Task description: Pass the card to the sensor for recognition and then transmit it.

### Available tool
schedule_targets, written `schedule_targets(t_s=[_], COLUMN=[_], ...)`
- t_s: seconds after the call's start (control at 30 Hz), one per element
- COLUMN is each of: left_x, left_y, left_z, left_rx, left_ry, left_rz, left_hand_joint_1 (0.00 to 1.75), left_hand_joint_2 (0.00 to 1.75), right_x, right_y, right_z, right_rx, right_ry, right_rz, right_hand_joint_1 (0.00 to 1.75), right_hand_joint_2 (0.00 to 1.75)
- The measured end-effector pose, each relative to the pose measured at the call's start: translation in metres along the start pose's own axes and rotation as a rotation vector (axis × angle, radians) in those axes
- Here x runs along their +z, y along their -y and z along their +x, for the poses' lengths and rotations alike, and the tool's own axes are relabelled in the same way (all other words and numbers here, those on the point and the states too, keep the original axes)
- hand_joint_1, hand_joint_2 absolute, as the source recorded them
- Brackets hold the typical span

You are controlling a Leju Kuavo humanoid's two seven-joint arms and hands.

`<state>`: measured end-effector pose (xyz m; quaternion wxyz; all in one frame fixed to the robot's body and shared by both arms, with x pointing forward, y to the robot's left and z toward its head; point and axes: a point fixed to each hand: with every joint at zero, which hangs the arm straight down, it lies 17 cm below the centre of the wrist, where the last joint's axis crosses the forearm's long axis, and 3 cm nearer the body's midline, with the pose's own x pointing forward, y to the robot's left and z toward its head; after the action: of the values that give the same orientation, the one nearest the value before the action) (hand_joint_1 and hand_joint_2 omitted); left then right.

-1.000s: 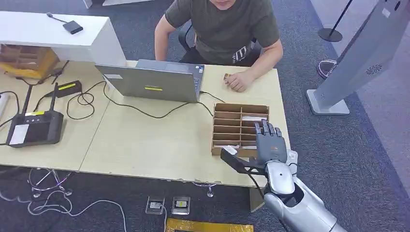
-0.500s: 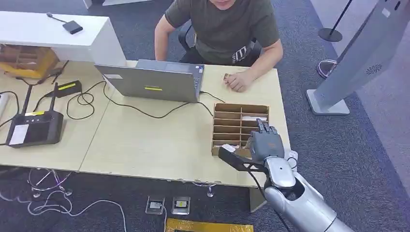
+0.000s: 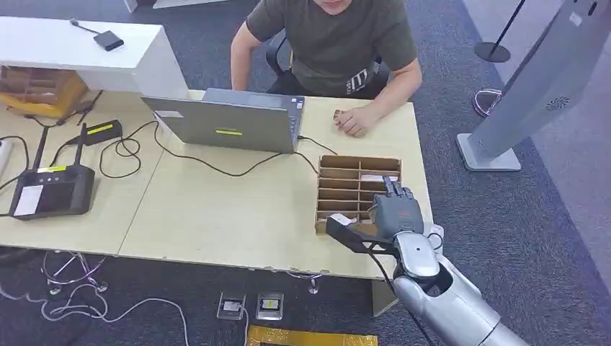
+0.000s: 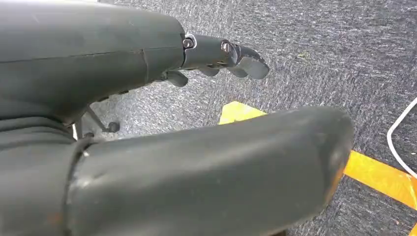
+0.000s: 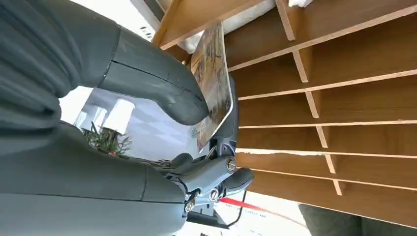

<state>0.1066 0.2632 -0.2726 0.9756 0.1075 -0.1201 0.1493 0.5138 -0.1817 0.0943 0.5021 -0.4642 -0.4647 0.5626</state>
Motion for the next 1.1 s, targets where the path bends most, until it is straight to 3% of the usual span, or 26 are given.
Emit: schedule_targets(t_s=[1.1], left_x=[0.0000], left_y=[0.0001], left_z=[0.0001], left_rx=[-0.001], left_ry=[0.001], left_rz=[-0.001], left_hand_joint_1=[0.00], left_hand_joint_2=[0.00], right_x=[0.0000], right_y=[0.0000], right_z=[0.0000], right_rx=[-0.001], right_ry=[0.000], right_rz=[0.000], right_hand_joint_1=[1.75], right_hand_joint_2=[1.75])
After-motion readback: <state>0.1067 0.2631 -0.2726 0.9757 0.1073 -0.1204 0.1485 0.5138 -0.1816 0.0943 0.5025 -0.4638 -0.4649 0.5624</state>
